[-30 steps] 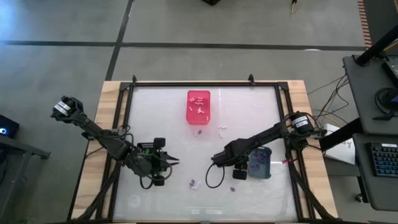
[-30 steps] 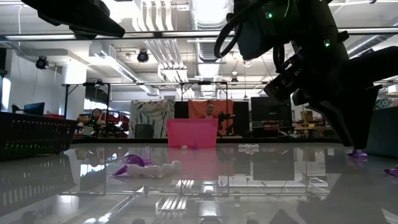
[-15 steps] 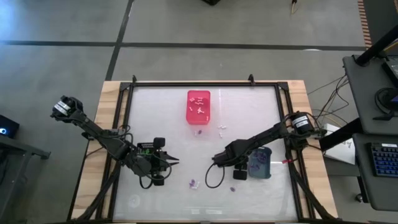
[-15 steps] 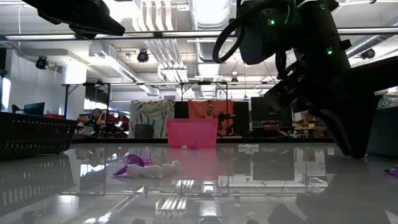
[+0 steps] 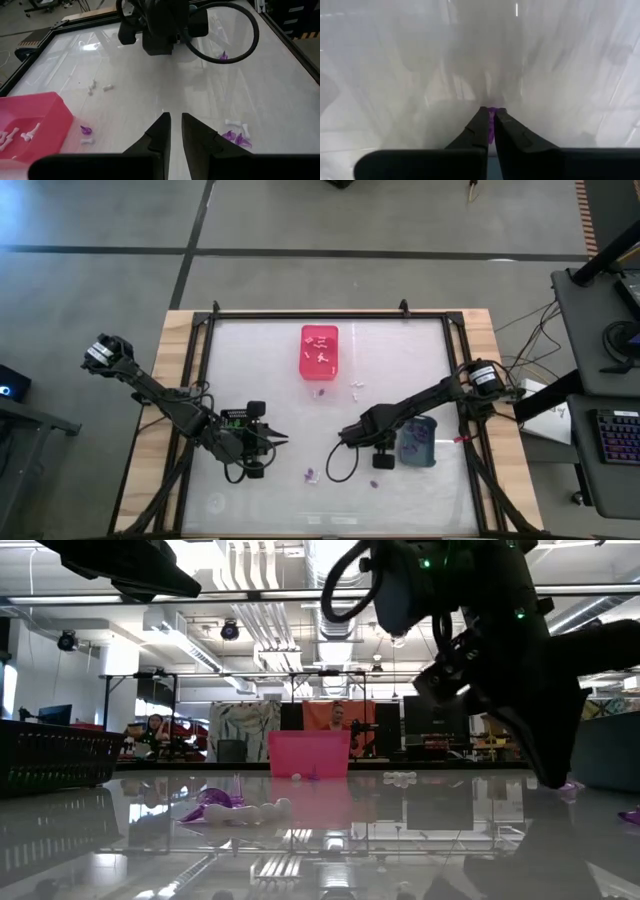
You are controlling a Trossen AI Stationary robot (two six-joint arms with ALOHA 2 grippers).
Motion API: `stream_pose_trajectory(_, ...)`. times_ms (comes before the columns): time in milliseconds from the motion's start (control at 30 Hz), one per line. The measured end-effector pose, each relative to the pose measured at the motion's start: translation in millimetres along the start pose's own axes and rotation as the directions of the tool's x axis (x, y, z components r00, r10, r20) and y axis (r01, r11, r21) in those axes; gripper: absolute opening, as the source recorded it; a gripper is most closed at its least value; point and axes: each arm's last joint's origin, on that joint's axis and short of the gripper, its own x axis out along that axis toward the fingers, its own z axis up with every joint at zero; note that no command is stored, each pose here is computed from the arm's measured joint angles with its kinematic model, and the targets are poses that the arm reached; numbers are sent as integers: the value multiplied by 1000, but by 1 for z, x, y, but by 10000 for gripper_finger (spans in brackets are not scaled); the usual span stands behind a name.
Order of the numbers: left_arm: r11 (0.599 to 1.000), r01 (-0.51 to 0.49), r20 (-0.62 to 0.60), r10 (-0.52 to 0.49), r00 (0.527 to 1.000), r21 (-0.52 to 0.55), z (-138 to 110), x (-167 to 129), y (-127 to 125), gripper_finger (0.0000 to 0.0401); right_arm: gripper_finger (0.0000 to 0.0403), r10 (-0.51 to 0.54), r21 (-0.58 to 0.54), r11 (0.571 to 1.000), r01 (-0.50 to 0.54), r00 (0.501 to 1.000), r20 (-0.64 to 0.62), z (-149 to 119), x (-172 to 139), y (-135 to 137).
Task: Sort Halloween decoration
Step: Put the witch hat toy into the blue bin
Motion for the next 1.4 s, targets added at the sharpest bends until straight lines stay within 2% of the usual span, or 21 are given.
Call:
stream_pose_trajectory(133,1000,1,6,-1,1000,-4,1,0,0,29,9,10,-12,1000,-10,1000,26,2,-10,2)
stream_pose_trajectory(300,1000,2,6,-2,1000,-5,1,0,0,29,9,35,-4,999,-35,995,89,-4,-47,5)
stream_pose_trajectory(467,1000,2,6,-1,1000,-29,1,0,0,29,9,54,93,993,-69,987,149,-37,-84,3)
stream_pose_trajectory(633,998,2,6,-2,1000,-61,1,0,0,29,9,62,200,974,-105,976,211,-78,-101,3)
stream_pose_trajectory(767,996,3,6,-2,1000,-94,1,0,0,29,9,33,287,953,-99,974,226,-109,-94,-1)
stream_pose_trajectory(967,992,5,13,-4,1000,-127,2,0,0,29,9,13,372,923,-95,976,218,-143,-63,-12)
stream_pose_trajectory(1233,987,23,64,-13,998,-162,7,0,-1,29,10,21,398,910,-116,972,234,-151,-32,-21)
stream_pose_trajectory(1400,985,25,68,-13,998,-172,8,0,-1,29,44,0,411,906,-101,971,239,-150,-30,-22)
